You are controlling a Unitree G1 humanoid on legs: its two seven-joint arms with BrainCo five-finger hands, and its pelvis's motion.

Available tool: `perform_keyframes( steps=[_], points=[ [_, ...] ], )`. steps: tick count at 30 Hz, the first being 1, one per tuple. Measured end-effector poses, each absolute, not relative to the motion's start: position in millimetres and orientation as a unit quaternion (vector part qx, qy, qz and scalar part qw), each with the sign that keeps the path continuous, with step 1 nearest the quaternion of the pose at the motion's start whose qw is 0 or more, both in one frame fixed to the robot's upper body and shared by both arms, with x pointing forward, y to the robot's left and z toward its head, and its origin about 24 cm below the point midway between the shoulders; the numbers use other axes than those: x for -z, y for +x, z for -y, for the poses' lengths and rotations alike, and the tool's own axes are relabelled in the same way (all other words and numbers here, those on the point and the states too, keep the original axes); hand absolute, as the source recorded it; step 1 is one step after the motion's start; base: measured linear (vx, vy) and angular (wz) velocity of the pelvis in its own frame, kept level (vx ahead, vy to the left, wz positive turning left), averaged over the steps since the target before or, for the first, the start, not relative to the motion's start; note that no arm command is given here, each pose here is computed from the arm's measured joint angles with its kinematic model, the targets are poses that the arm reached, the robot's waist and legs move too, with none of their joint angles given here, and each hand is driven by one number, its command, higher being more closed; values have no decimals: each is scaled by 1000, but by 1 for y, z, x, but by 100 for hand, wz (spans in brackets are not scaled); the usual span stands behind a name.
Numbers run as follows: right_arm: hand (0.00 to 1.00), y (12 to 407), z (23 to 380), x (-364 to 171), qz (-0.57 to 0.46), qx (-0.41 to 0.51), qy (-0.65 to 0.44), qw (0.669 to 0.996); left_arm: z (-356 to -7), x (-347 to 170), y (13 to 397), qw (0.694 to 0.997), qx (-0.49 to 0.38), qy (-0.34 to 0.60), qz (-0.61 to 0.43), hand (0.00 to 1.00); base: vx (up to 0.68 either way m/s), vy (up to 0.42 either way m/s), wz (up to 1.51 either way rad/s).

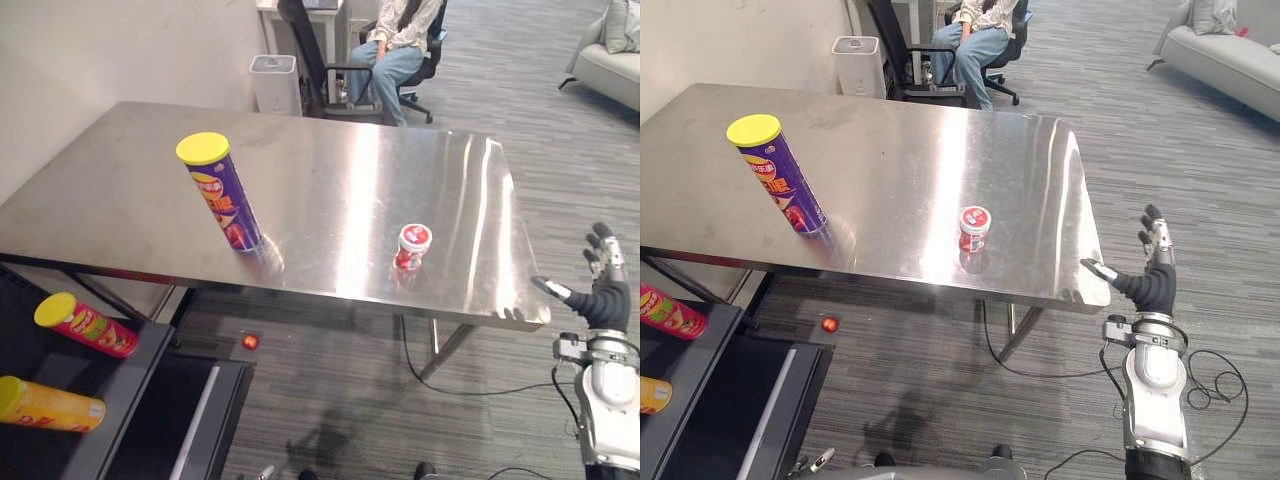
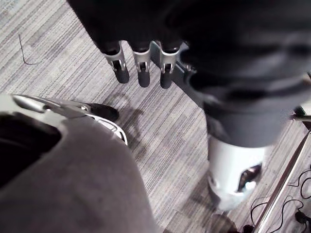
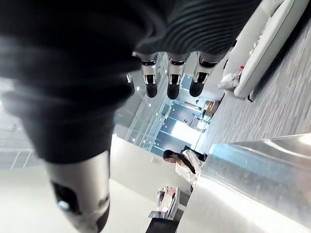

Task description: Put the gum and the chips on the shelf.

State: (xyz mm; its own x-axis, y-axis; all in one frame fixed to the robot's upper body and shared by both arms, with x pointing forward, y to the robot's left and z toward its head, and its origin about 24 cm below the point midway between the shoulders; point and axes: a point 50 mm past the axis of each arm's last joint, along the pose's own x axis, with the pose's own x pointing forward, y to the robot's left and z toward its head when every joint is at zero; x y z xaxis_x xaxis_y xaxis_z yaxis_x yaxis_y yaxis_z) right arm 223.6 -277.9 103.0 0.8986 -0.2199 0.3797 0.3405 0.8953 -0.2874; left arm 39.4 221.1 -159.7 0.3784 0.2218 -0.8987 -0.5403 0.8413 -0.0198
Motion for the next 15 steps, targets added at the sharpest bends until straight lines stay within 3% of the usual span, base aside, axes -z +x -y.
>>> perform_keyframes(
  steps=[15],
  points=[
    [0, 242, 245, -95, 141, 5, -197, 970, -221, 160, 38, 817, -221, -144, -512, 0, -32, -24, 9]
  ],
)
